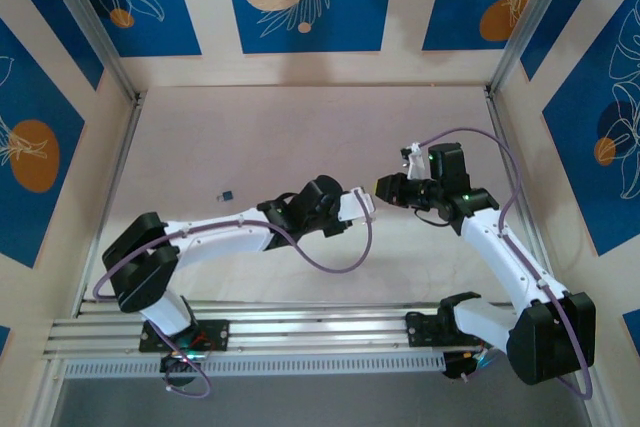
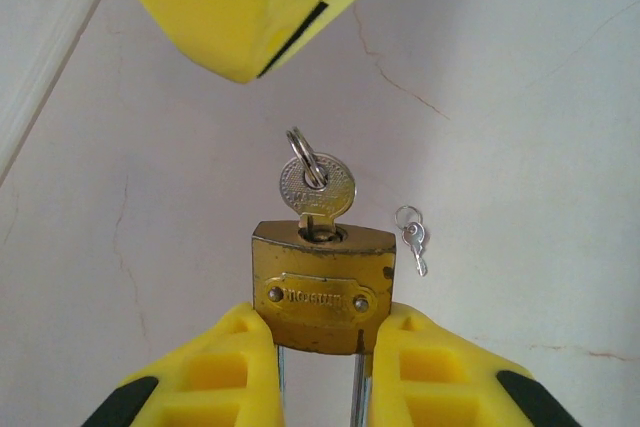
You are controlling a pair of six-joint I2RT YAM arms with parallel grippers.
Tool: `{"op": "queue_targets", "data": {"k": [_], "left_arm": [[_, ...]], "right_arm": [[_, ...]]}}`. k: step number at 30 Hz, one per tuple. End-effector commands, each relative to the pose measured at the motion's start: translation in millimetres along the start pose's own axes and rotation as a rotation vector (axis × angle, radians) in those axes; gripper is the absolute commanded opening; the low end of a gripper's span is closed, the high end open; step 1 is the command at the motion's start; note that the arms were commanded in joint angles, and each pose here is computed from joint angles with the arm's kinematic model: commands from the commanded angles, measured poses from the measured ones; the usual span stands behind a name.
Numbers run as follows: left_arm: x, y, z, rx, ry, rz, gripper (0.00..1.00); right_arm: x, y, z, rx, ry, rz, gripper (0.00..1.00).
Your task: Unlock with the key
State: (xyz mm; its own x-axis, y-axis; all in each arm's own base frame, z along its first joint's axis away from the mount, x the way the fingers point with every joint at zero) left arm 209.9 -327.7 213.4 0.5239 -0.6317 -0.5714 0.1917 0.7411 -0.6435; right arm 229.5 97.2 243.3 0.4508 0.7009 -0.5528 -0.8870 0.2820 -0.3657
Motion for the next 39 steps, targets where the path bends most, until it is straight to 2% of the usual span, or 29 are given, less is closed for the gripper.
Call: {"op": "queue_targets", "data": {"k": [1,5,11,25,39], "left_arm": [[1,-8,11,0.015,-0.040,0.004,0.14],[2,-7,13,0.045,-0.061,0.024,0.14],[5,-6,15,0.096,-0.081,0.060,0.14],[6,-8,15,0.097,-0.065,0.054,0.14],[4,-11,16,0.090,-0.063,0.037,0.14]], "right_arm": [[3,6,-5,0.025,-0.019,0.038,0.15],[8,7,-9,0.037,-0.001,0.054,0.22],[17,8,-10,0.033,-0.008,0.082,0.26],[27,6,-6,0.025,-0.020,0.087,0.20],[32,6,-4,0.017,-0.036,0.098,0.20]]}}
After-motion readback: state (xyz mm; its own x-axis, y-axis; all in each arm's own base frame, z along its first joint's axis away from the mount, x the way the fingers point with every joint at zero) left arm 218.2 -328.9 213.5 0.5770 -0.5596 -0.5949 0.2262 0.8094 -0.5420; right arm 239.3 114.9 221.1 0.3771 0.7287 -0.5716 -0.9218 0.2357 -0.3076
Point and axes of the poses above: each hand's point on the last joint's axis, 136 mm out from that joint toward the fingers, its own x axis out along the fingers, its own z axis along the line the jaws close on, y = z × x, the point moved 10 cm from there along -x, back along the fingers, and after that the axes turned 7 degrees about x, right-handed, at the moved point
